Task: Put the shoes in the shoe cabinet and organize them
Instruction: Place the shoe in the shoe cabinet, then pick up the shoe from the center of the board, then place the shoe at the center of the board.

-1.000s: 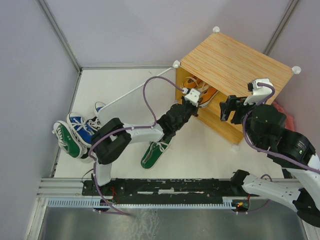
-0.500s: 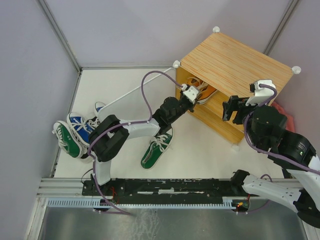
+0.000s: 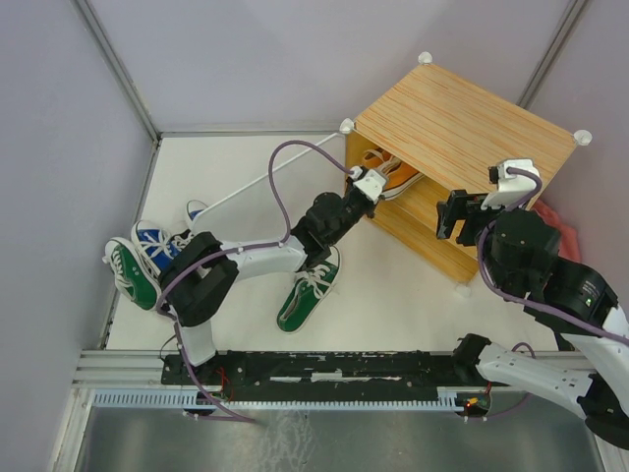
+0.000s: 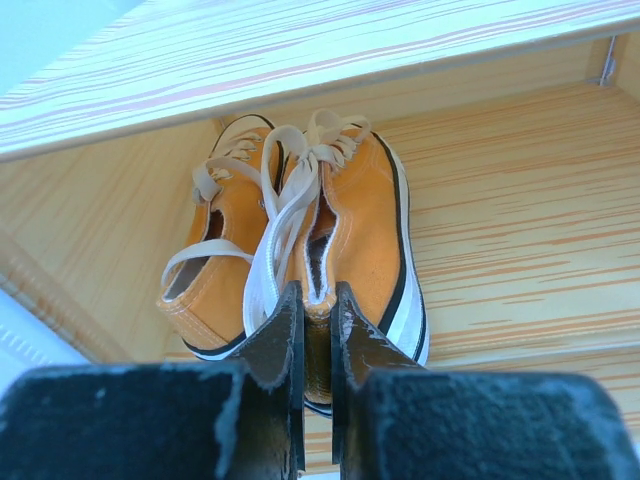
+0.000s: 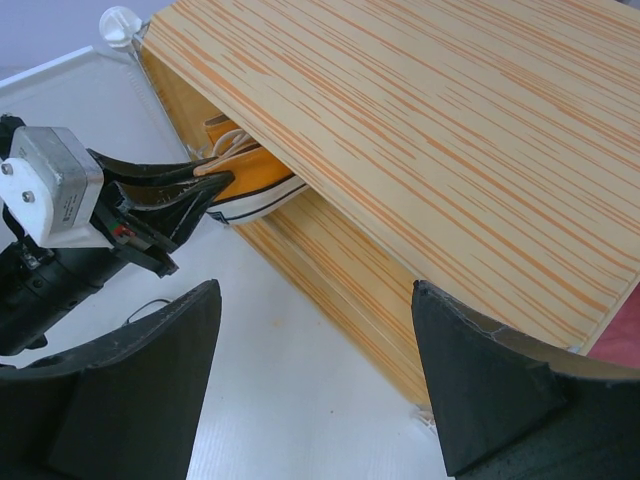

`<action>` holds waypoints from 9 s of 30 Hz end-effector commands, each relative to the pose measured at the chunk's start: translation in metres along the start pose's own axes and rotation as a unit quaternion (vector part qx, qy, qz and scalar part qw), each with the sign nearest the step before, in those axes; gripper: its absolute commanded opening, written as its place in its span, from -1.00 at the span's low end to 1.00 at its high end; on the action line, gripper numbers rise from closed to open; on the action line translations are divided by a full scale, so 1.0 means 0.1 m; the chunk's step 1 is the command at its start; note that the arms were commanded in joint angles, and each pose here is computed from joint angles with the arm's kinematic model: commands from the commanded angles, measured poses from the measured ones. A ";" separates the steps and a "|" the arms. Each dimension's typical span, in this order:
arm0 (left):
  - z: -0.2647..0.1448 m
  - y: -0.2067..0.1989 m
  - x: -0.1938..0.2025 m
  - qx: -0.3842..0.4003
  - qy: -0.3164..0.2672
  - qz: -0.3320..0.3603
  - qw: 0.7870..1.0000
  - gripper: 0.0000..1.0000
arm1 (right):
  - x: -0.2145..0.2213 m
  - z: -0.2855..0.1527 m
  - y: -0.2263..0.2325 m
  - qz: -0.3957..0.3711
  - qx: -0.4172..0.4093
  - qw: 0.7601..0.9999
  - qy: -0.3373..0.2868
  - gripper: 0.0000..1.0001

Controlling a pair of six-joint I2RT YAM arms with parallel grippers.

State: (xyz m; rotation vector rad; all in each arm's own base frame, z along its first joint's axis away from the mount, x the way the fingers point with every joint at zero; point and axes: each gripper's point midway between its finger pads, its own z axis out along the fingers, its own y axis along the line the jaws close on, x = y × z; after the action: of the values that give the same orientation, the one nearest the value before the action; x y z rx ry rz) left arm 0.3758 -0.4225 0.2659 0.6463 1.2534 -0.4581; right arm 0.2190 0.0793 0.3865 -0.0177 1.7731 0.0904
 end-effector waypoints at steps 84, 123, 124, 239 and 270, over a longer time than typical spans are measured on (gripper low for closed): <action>0.30 -0.13 0.05 0.031 -0.031 -0.021 0.999 -0.94 | 0.07 -0.12 -0.25 -0.003 0.028 1.000 -0.011 0.69; -0.16 0.13 -0.07 -0.037 0.010 -0.004 0.999 0.98 | 0.09 -0.13 -0.19 -0.014 0.007 1.000 0.001 0.74; -0.26 0.06 -0.18 -0.026 0.010 -0.006 1.000 0.98 | 0.08 -0.15 -0.17 -0.016 0.000 1.000 0.005 0.77; -4.98 3.27 0.55 -0.731 0.085 -0.301 0.606 -0.94 | 0.87 -0.18 1.09 -0.004 -0.261 0.947 0.186 0.79; -2.09 2.76 -2.71 -0.226 -0.028 -0.212 0.950 -0.94 | -0.35 -0.04 0.94 -0.039 -0.190 0.978 0.079 0.78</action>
State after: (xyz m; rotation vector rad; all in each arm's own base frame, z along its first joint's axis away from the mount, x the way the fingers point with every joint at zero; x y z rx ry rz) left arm 0.3235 -0.0336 0.5113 -0.1805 1.4516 -0.4848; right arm 0.2133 0.1859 0.4010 -0.4113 1.9525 0.4338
